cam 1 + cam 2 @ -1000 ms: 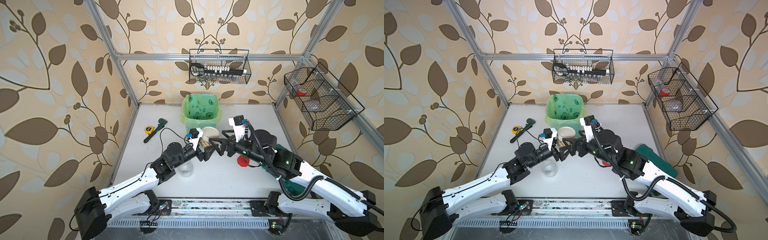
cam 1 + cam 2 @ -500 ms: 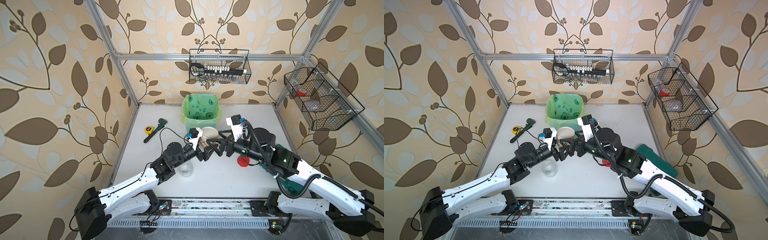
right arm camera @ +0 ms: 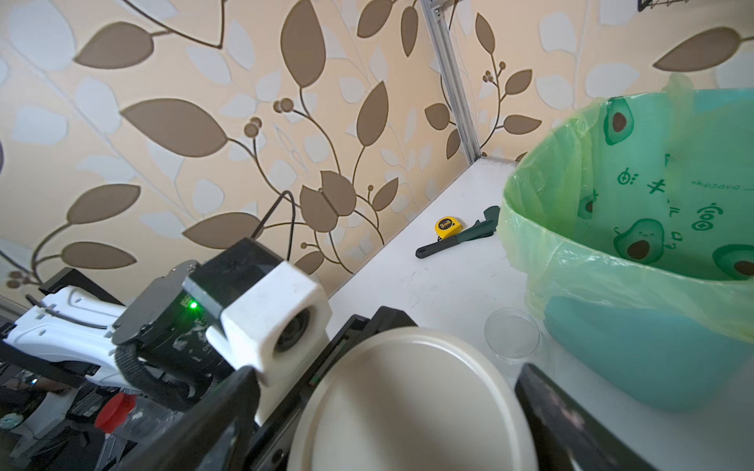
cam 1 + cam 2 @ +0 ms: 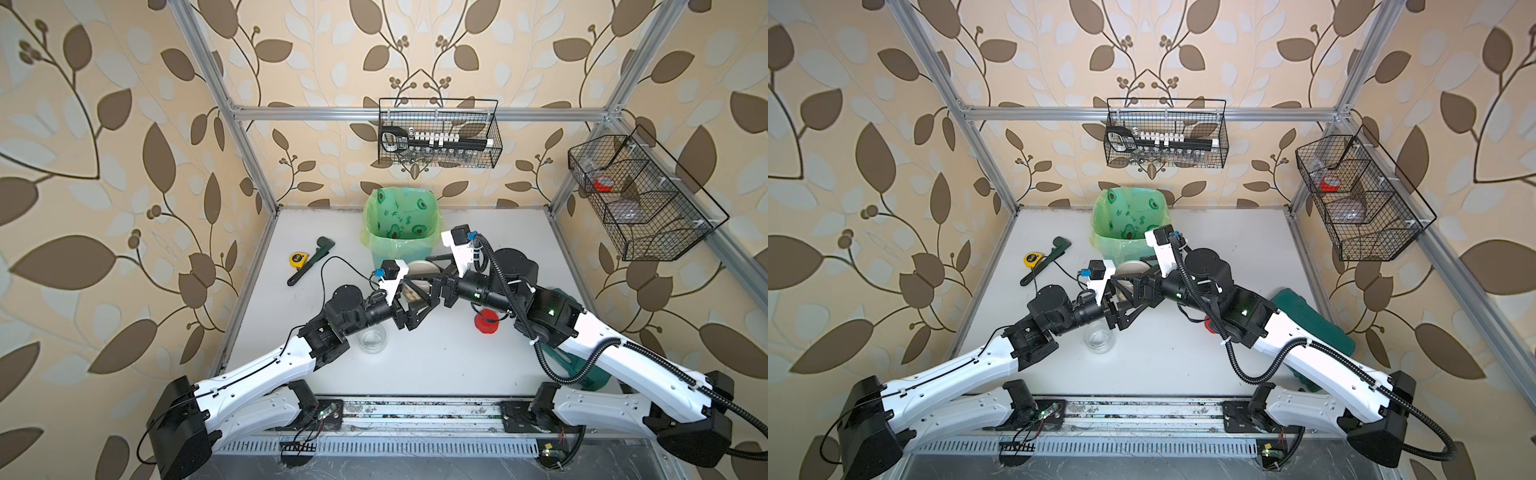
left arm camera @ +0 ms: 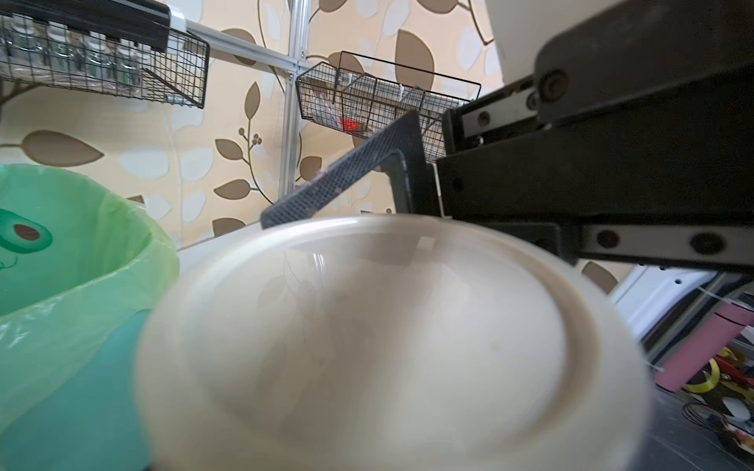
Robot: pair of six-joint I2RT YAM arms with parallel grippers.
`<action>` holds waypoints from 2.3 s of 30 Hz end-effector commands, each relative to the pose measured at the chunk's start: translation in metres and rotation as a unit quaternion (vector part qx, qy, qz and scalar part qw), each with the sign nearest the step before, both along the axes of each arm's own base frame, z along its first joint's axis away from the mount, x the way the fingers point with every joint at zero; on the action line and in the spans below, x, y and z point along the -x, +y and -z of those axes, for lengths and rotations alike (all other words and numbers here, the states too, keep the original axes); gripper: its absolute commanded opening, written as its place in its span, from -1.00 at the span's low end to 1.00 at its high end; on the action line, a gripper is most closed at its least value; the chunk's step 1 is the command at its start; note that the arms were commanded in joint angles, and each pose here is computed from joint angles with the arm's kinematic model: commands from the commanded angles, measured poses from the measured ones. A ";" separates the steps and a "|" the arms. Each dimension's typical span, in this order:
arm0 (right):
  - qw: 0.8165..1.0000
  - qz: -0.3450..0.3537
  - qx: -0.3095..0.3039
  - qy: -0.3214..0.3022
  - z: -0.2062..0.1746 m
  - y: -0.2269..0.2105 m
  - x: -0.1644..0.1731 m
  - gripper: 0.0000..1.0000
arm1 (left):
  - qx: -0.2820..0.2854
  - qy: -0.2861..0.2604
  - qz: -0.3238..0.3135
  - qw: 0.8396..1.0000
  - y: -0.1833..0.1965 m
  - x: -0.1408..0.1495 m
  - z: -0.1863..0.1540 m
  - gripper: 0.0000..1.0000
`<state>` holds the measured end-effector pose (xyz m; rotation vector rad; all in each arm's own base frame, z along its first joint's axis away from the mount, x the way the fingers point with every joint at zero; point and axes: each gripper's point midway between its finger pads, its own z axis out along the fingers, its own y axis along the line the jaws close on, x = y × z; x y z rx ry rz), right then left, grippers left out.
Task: Empty moldy peanuts from jars
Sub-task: Unscrew the lid from the jar.
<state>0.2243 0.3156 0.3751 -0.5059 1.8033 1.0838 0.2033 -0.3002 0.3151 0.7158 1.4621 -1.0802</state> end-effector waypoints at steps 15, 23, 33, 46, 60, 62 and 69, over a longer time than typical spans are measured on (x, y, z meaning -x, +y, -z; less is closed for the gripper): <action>0.999 0.008 0.012 -0.034 -0.003 -0.031 0.018 0.98 | 0.052 -0.049 -0.046 0.996 0.024 0.002 -0.035 -1.00; 0.998 -0.048 0.014 -0.023 -0.008 -0.027 0.039 0.98 | 0.049 -0.049 -0.062 0.996 0.033 0.003 -0.031 -1.00; 0.996 -0.094 0.009 -0.008 -0.007 -0.011 0.049 0.98 | 0.045 -0.041 -0.064 0.996 0.031 0.000 -0.027 -1.00; 0.995 -0.095 0.023 -0.003 0.003 -0.001 0.045 0.98 | 0.044 -0.029 -0.048 0.997 0.024 0.001 -0.020 -1.00; 0.998 -0.050 0.041 -0.012 0.011 -0.008 0.030 0.98 | 0.043 -0.016 -0.020 0.999 0.015 0.004 -0.014 -1.00; 0.998 -0.036 0.052 -0.011 0.015 -0.010 0.026 0.99 | 0.042 -0.017 -0.023 0.999 0.017 0.004 -0.014 -1.00; 0.996 -0.005 0.084 -0.017 0.023 -0.015 0.020 0.99 | 0.044 -0.021 -0.029 0.998 0.021 0.006 -0.017 -1.00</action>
